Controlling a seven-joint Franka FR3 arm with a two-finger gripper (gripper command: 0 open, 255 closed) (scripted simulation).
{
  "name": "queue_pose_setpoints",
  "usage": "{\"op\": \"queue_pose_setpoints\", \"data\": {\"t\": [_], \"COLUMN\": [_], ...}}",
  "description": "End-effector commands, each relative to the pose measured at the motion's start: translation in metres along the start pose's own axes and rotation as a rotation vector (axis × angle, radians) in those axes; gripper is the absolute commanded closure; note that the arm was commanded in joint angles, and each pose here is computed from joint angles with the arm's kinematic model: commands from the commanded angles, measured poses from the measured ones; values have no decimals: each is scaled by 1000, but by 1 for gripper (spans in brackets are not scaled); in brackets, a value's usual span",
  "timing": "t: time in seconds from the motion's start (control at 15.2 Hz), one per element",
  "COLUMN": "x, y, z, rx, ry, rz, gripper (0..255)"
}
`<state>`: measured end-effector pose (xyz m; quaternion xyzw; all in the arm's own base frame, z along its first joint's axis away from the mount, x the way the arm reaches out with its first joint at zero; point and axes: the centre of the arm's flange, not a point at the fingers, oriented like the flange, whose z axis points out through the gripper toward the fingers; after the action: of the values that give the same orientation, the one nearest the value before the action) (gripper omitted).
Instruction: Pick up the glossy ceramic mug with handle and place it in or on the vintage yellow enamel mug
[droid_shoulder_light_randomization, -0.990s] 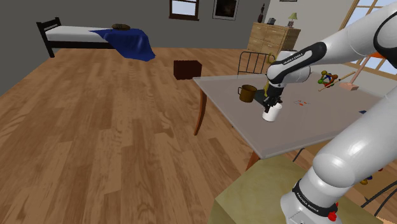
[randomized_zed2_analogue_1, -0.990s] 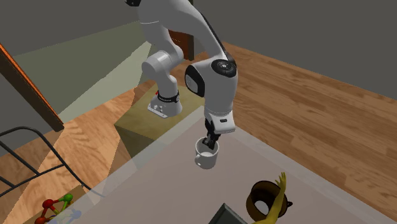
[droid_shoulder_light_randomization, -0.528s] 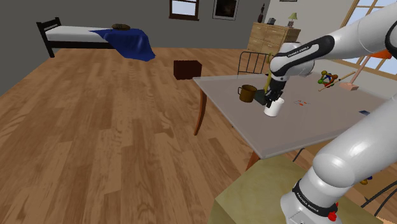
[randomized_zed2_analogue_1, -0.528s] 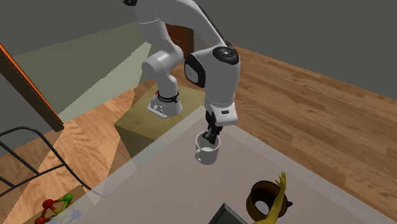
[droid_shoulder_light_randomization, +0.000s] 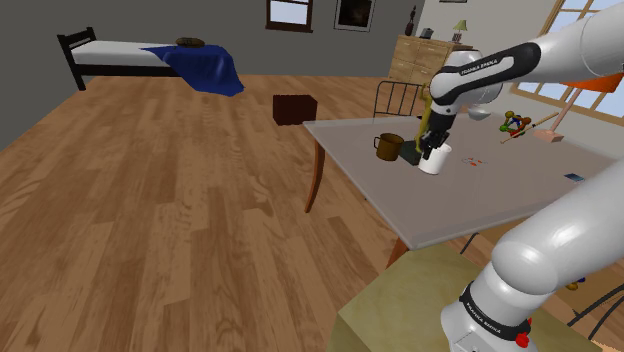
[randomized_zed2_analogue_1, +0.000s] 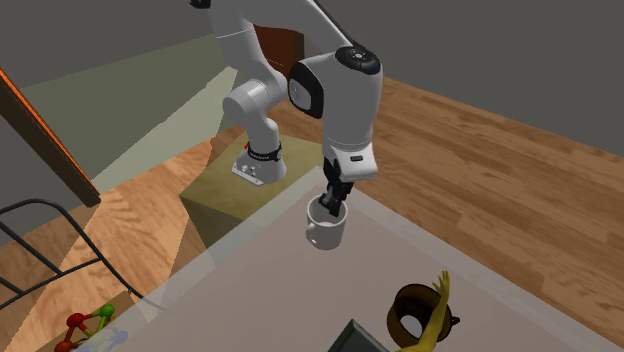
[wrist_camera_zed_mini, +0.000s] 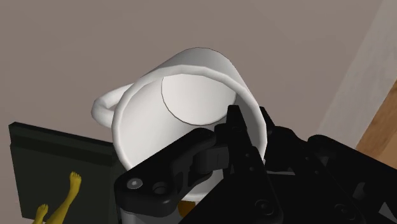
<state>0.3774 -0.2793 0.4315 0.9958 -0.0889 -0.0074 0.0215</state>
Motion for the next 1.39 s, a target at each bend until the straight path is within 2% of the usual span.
{"op": "queue_pose_setpoints", "data": {"t": [0.0,0.99,1.32], "x": [-1,-2,62], "y": [0,3,18], "z": [-11,-87,-93], "rx": [0,0,0], "ry": [0,0,0], "rz": [0,0,0], "gripper": [255,255,255]}}
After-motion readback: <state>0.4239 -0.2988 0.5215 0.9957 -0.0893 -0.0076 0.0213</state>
